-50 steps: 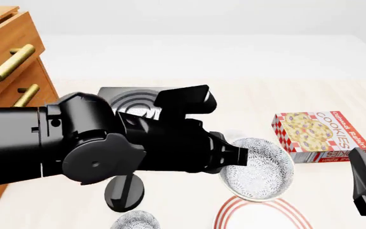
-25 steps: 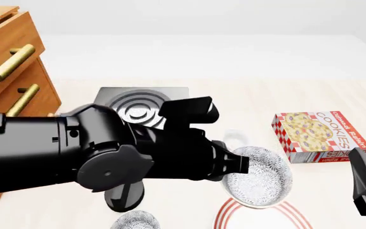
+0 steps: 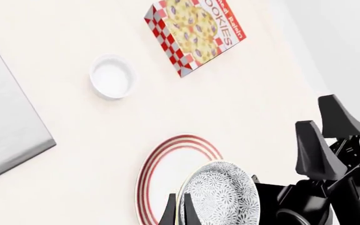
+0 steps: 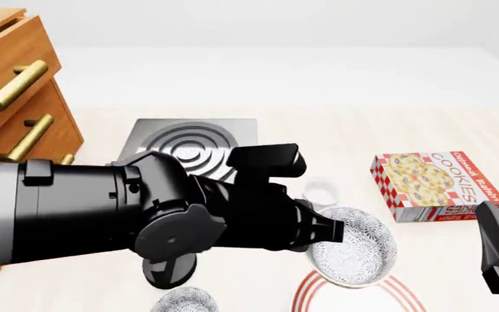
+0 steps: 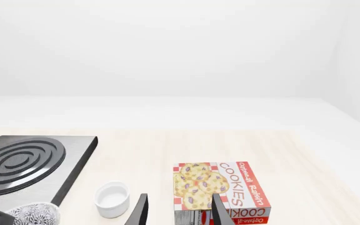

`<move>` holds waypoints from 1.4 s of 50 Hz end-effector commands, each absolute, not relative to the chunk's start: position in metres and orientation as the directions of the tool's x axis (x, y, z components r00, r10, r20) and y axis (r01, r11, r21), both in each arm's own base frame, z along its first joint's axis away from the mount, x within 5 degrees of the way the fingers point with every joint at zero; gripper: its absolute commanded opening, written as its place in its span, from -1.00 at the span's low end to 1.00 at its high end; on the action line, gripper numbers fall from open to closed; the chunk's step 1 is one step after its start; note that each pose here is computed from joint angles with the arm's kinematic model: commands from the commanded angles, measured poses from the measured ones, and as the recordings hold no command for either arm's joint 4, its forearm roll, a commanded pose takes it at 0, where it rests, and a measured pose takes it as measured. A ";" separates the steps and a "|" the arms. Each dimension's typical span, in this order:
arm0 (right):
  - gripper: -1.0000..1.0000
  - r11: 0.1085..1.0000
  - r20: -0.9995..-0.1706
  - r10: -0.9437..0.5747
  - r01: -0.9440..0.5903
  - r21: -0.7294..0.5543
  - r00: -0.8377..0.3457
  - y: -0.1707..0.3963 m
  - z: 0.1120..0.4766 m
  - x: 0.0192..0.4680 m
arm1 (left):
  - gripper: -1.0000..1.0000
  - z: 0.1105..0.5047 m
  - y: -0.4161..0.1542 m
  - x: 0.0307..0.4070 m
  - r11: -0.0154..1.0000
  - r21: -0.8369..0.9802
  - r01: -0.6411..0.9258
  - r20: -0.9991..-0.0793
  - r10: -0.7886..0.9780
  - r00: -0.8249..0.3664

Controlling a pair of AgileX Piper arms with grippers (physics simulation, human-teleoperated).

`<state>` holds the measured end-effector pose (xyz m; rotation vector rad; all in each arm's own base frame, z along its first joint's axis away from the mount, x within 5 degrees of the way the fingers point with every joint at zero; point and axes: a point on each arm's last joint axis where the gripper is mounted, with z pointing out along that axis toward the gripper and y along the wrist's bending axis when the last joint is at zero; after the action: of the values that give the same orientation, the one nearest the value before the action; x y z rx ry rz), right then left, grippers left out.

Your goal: Pick the akita bowl on the wooden cabinet and place it on the plate.

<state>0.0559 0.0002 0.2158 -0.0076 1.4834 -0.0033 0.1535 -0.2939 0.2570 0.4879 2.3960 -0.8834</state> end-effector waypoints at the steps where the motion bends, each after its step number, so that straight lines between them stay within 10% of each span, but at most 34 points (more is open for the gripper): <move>1: 1.00 1.000 -0.996 -0.007 -0.003 -0.007 0.087 0.000 0.216 0.056 | -1.00 0.254 -0.300 0.154 0.717 -0.492 0.494 -0.587 0.146 -0.796; 70: 1.00 1.000 -0.996 -0.007 -0.002 -0.007 0.087 0.000 0.216 0.056 | -1.00 0.218 -0.327 0.155 0.727 -0.498 0.472 -0.546 0.160 -0.822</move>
<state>0.0559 0.0002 0.2158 -0.0076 1.4834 -0.0033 0.1542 -0.3238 0.2183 0.4983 2.4564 -0.8733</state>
